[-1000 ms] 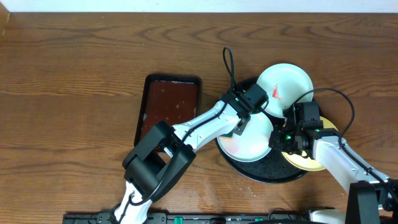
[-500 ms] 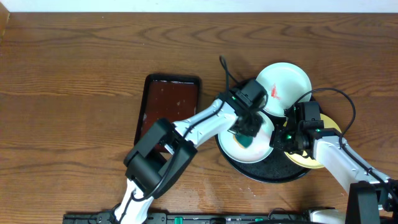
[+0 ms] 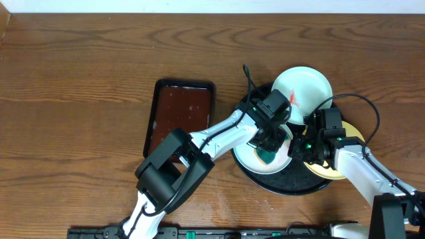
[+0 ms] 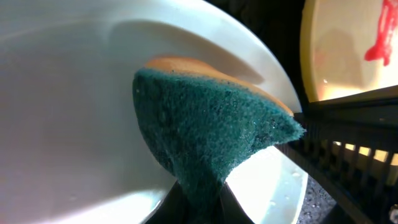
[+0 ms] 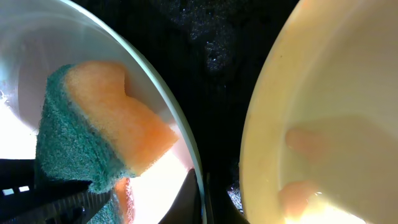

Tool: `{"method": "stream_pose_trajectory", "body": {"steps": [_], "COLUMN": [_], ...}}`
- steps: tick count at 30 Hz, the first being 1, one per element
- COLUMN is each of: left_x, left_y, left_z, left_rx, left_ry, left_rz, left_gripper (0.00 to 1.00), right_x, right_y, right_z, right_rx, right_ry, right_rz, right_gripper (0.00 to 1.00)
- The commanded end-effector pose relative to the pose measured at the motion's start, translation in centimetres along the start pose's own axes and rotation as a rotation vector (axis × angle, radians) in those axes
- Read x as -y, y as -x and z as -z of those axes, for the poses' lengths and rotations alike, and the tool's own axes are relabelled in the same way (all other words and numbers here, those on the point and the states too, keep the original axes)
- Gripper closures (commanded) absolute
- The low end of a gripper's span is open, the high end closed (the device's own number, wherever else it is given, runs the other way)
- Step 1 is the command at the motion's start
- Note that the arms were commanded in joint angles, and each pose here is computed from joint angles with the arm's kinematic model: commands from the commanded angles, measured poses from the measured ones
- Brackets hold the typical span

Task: Clean dirty plates on tray and stack at the side
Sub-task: 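Scrub the lower mint plate with the sponge in the left gripper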

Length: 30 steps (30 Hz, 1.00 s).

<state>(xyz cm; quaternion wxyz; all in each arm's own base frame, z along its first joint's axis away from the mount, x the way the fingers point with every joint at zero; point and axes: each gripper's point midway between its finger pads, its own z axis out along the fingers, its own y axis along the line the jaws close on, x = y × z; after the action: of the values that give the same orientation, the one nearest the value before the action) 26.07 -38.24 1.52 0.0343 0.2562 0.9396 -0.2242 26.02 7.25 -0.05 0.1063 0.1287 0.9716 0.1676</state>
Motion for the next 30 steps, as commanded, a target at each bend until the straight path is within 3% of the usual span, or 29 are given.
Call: {"method": "stream_pose_trajectory", "body": {"steps": [1,9,12,20,25,30], "left_x": [-3.4,-10.5,-11.5,-12.7,-9.9,-6.2], "left_y": [-1.0,0.6,1.0,1.6,1.8,3.0], "left_z": [-1.6,3.2,4.8,6.4,7.7,12.0], "left_rx": [-0.019,0.098,0.114,0.115,0.086,0.155], "left_ry": [0.194,0.681,0.767,0.758,0.572,0.366], "left_rz": [-0.009,0.065,0.077,0.177,0.221,0.23], "left_gripper": [0.92,0.92,0.92,0.92,0.92,0.92], "right_x": [1.5,1.5,1.5,1.4,0.8,0.0], "right_y": [-0.5,-0.6,-0.6,-0.7,-0.8,0.1], "right_z": [-0.5,-0.5,-0.5,-0.5,-0.2,1.2], "right_rx": [-0.013,-0.014,-0.016,-0.019,-0.025,0.034], "right_ry": [-0.072,-0.073,-0.073,-0.069,-0.036,-0.014], "right_rz": [-0.014,-0.014,-0.014,-0.014,-0.006,0.012], "right_gripper": [0.99,0.99,0.99,0.99,0.99,0.99]}}
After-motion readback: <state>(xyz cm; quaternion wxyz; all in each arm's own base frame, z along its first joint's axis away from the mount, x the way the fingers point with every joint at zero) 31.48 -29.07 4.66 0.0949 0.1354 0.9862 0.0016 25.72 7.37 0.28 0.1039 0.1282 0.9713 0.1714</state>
